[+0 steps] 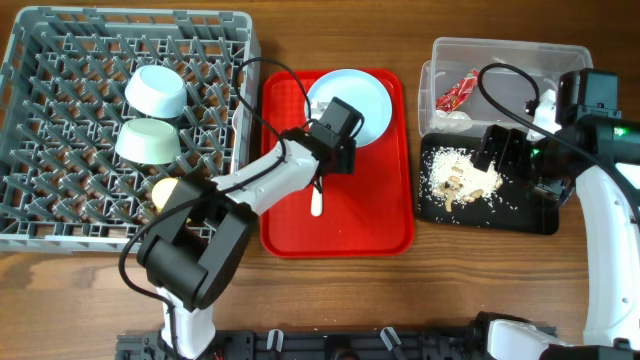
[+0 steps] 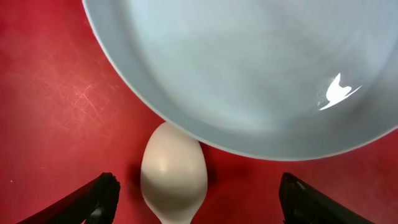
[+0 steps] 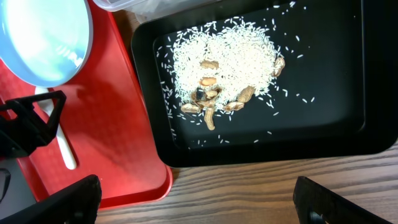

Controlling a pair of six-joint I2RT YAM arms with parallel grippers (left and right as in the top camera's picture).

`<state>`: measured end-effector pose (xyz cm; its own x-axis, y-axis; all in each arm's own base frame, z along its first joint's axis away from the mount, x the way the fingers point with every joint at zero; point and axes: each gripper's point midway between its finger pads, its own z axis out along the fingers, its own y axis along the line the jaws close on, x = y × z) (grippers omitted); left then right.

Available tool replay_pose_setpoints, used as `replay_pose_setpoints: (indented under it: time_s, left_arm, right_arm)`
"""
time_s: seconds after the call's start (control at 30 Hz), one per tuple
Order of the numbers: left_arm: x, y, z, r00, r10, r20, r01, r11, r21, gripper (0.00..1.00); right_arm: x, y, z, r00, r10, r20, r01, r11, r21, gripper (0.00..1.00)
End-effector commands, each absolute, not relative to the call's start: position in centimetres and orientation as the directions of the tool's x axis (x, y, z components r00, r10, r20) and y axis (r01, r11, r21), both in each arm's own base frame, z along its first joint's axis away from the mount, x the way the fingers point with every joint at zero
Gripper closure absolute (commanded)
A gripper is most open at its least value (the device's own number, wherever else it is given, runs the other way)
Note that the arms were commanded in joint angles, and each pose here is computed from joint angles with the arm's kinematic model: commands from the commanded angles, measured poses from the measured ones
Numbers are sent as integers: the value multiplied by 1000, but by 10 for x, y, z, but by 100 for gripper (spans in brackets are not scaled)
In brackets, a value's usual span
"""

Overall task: Sort waste into correct bins and load items into the dishwasher rack
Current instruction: 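Reach the left gripper to the white spoon and grasp it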

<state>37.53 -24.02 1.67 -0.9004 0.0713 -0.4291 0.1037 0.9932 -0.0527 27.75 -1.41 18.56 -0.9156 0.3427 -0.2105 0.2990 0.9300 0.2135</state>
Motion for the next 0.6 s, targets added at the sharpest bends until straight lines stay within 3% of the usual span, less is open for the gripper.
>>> replay_pose_setpoints:
  time_s: [0.0,0.27,0.37,0.47,0.57]
  left_arm:
    - [380,-234,5,-901,66,-429,78,997,-9,16]
    - [375,-231,-12,-915,77,-395,78,997,13,17]
    - [376,-231,-11,-914,76,-398,78,997,12,23]
    - [375,-230,-12,-916,77,-395,78,997,14,43]
    - [372,-228,-13,-920,80,-383,78,997,21,47]
  right_arm:
    - [277,-18,193,-912,329,-245,285,938,198,0]
    - [277,-18,193,-912,329,-244,285,938,198,0]
    - [277,-18,193,-912,330,-244,286,938,198,0]
    - [277,-18,193,-912,330,-245,286,938,198,0]
    - [277,-18,193,-912,329,-246,285,938,198,0]
